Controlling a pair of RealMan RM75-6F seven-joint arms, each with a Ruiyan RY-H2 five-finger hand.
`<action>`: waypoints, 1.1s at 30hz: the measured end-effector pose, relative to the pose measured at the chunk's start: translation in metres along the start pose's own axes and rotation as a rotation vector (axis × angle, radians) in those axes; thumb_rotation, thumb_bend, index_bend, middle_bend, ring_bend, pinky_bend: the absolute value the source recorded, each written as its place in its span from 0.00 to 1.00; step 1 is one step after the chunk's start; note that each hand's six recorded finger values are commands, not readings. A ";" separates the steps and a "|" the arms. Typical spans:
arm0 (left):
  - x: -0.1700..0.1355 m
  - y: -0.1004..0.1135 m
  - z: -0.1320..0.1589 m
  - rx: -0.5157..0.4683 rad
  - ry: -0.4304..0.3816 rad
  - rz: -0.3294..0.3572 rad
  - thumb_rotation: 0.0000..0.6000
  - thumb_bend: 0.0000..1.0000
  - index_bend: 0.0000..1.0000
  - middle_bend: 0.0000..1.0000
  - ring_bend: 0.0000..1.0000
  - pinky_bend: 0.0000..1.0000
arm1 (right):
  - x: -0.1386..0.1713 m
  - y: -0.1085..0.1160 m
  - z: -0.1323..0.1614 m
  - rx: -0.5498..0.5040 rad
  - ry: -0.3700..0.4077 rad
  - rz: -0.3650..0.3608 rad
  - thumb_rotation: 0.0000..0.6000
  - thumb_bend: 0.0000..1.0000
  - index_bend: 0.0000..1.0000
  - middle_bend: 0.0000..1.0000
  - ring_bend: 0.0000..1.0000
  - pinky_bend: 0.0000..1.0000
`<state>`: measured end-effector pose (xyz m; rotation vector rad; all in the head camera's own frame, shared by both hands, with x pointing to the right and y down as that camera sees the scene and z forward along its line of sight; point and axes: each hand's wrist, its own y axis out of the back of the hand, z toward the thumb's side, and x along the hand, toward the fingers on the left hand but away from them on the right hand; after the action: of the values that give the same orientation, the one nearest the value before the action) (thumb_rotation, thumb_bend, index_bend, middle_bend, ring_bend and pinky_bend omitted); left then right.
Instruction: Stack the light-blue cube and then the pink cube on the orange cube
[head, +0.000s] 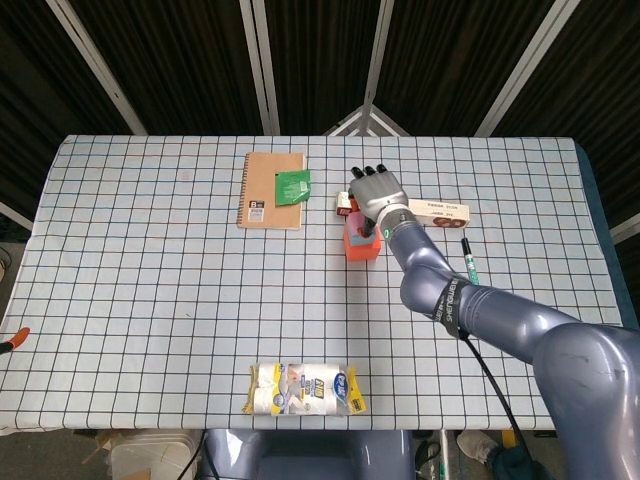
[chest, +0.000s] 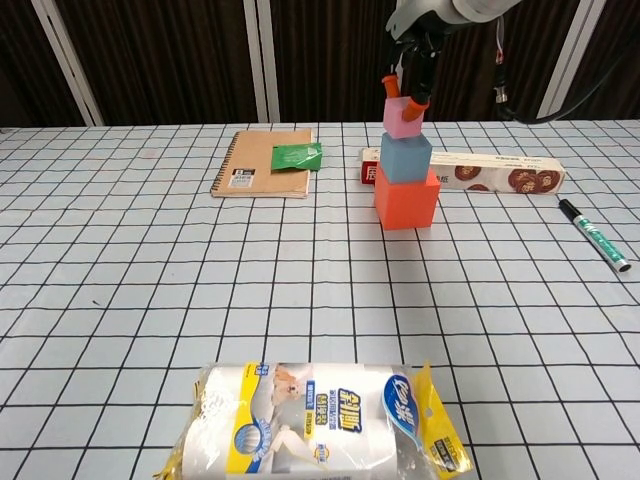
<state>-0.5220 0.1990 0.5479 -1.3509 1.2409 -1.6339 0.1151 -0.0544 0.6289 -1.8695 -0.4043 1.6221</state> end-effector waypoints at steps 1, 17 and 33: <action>0.000 0.000 0.000 -0.001 0.000 -0.001 1.00 0.11 0.03 0.00 0.00 0.00 | -0.001 0.000 0.001 -0.001 -0.001 0.001 1.00 0.39 0.51 0.00 0.00 0.00; 0.002 0.000 -0.001 0.000 0.006 -0.001 1.00 0.11 0.03 0.00 0.00 0.00 | -0.013 -0.004 -0.001 0.000 -0.014 0.015 1.00 0.39 0.51 0.00 0.00 0.00; 0.002 0.000 -0.001 0.004 0.007 -0.003 1.00 0.11 0.03 0.00 0.00 0.00 | -0.013 -0.005 -0.012 -0.003 -0.033 0.025 1.00 0.39 0.51 0.00 0.00 0.00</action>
<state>-0.5237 0.1973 0.5490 -1.3463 1.2399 -1.6430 0.1254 -0.0615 0.6428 -1.8586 -0.3991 1.6715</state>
